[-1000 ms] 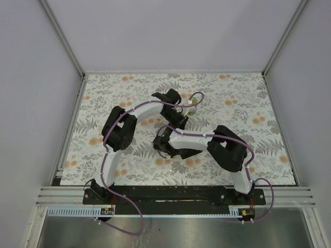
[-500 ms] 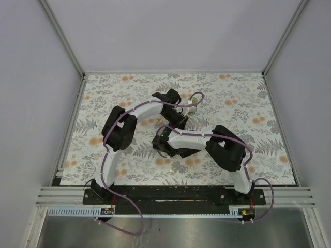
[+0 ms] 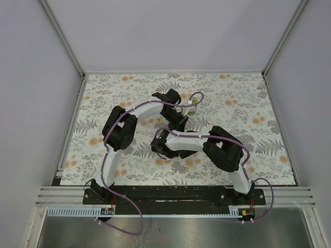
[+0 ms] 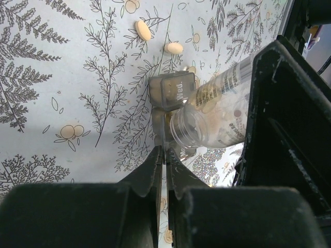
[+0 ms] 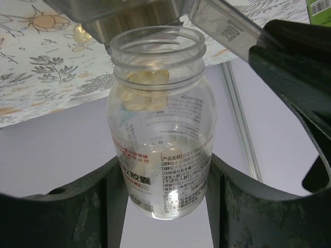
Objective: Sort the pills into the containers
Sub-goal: Pour the pill into the pill container.
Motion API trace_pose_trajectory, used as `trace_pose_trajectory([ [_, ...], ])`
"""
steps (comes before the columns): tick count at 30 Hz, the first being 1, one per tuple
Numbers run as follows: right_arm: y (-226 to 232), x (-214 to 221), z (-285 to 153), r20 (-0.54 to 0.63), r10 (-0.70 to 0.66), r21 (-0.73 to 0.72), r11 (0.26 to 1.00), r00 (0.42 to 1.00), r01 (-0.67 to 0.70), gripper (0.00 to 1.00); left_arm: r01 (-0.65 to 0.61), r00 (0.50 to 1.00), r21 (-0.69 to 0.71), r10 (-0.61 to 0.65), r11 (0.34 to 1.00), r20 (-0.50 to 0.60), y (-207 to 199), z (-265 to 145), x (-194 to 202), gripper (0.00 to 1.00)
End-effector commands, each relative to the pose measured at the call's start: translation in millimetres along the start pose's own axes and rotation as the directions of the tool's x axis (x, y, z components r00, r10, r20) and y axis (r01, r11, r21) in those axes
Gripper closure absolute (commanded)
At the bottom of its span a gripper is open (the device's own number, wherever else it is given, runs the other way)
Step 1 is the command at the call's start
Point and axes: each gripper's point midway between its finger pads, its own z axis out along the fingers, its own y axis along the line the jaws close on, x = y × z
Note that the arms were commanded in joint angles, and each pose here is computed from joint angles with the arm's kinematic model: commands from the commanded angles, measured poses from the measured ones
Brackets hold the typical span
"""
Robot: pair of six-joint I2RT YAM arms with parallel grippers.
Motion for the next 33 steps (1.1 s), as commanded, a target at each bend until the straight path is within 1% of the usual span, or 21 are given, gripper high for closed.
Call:
trace_pose_trajectory([
  [1,-6,7,-14,0.001,-0.033,0.018,0.999,0.999,0.033,1.0,-0.039,0.999,0.025,0.038,0.999,0.037,-8,-5,-14,1.0],
  [6,-8,7,-18,0.015,-0.02,0.028,0.999,1.0,0.02,1.0,-0.042,0.998,0.025,0.041,0.999,0.038,-9,-6,-14,1.0],
  [9,-3,8,-17,0.004,-0.034,0.028,0.999,0.999,0.034,1.0,-0.041,0.998,0.028,0.04,0.999,0.039,-9,-5,-15,1.0],
  [14,-3,7,-21,0.03,-0.026,0.023,0.999,0.999,0.025,1.0,-0.038,0.999,0.027,0.037,0.999,0.037,-8,-4,-14,1.0],
  [17,-4,8,-17,0.009,-0.03,0.03,0.999,1.0,0.03,1.0,-0.042,0.998,0.025,0.041,0.999,0.038,-7,-5,-15,1.0],
  [20,-1,6,-23,0.039,-0.032,0.017,0.999,0.999,0.031,1.0,-0.037,0.999,0.025,0.037,0.999,0.037,-7,-5,-14,1.0],
  [23,-7,13,-15,0.003,-0.026,0.034,0.999,1.0,0.025,1.0,-0.038,0.999,0.027,0.037,0.999,0.037,-8,-4,-15,1.0],
  [25,1,9,-19,0.028,-0.03,0.007,1.0,0.999,0.029,1.0,-0.04,0.999,0.025,0.039,0.999,0.037,-7,-4,-15,1.0],
  [27,-5,13,-19,0.022,-0.024,0.029,0.999,0.999,0.023,1.0,-0.037,0.999,0.024,0.036,0.999,0.037,-7,-5,-15,1.0],
  [29,-7,13,-23,0.052,0.01,0.021,1.0,0.999,-0.011,1.0,-0.037,0.999,0.026,0.036,0.999,0.036,-7,-4,-15,1.0],
  [33,-5,12,-31,0.079,0.01,0.023,1.0,0.997,-0.012,1.0,-0.037,0.999,0.024,0.036,0.999,0.036,-8,-5,-14,1.0],
])
